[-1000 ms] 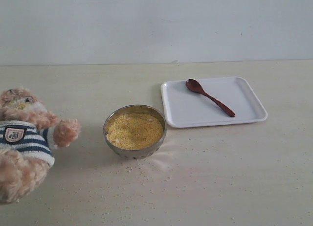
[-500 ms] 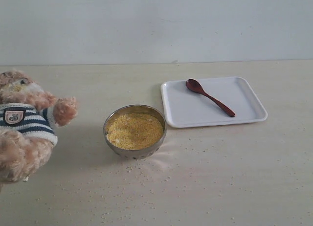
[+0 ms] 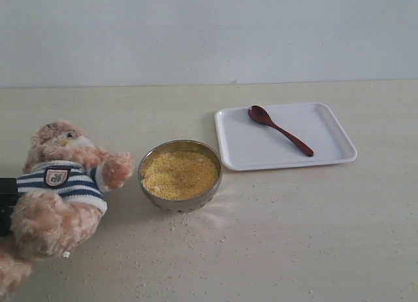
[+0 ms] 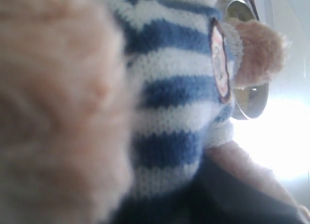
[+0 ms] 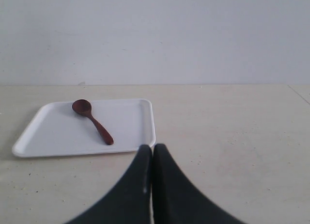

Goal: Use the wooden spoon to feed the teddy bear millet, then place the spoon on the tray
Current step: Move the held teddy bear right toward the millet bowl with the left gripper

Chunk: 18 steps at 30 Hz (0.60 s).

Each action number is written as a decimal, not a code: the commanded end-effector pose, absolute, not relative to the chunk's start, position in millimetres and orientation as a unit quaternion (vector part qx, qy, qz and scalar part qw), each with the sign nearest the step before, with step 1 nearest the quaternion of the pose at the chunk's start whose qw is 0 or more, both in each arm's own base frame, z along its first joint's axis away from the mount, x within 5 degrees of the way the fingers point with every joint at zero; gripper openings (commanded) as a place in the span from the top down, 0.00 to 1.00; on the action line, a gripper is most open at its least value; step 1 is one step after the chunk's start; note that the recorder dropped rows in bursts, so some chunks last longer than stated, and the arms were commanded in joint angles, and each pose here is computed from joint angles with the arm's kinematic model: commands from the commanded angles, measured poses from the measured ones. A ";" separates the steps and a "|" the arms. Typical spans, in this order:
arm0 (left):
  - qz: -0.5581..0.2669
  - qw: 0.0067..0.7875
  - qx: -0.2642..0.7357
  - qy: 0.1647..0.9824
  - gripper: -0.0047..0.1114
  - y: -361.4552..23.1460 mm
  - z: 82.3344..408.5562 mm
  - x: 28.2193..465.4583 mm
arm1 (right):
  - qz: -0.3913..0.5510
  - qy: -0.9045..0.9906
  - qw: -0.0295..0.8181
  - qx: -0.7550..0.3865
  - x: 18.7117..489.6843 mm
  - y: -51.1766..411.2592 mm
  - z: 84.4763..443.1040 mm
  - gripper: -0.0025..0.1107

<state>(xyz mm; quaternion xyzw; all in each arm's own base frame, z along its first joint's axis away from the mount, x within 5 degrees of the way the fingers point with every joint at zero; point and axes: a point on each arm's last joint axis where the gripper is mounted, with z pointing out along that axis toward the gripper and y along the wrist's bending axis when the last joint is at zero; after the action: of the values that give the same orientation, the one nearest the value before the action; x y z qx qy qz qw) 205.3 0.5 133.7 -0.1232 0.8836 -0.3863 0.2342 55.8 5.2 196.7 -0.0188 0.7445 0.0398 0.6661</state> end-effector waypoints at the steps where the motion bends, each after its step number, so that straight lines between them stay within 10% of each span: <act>1: -0.392 0.220 -0.131 0.883 0.89 0.4 121.5 211.8 | 0.039 0.742 0.669 -0.017 55.8 5.0 195.9 0.98; 6: -0.413 0.214 -0.109 0.879 0.82 -0.4 117.9 218.3 | 0.039 0.742 0.669 -0.017 55.8 5.0 195.9 0.98; 13: -0.419 0.221 -0.110 0.874 0.42 1.7 121.5 226.4 | 0.039 0.742 0.669 -0.017 55.8 5.0 195.9 0.98; 18: -0.419 0.217 -0.124 0.873 0.41 3.7 123.1 229.9 | 0.039 0.742 0.669 -0.017 55.8 5.0 195.9 0.98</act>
<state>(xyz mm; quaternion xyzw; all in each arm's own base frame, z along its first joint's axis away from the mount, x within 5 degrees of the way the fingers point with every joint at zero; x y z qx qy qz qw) 226.7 4.3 119.8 -0.1178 0.8792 -0.4073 0.2174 55.8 5.2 196.7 -0.0188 0.7445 0.0398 0.6661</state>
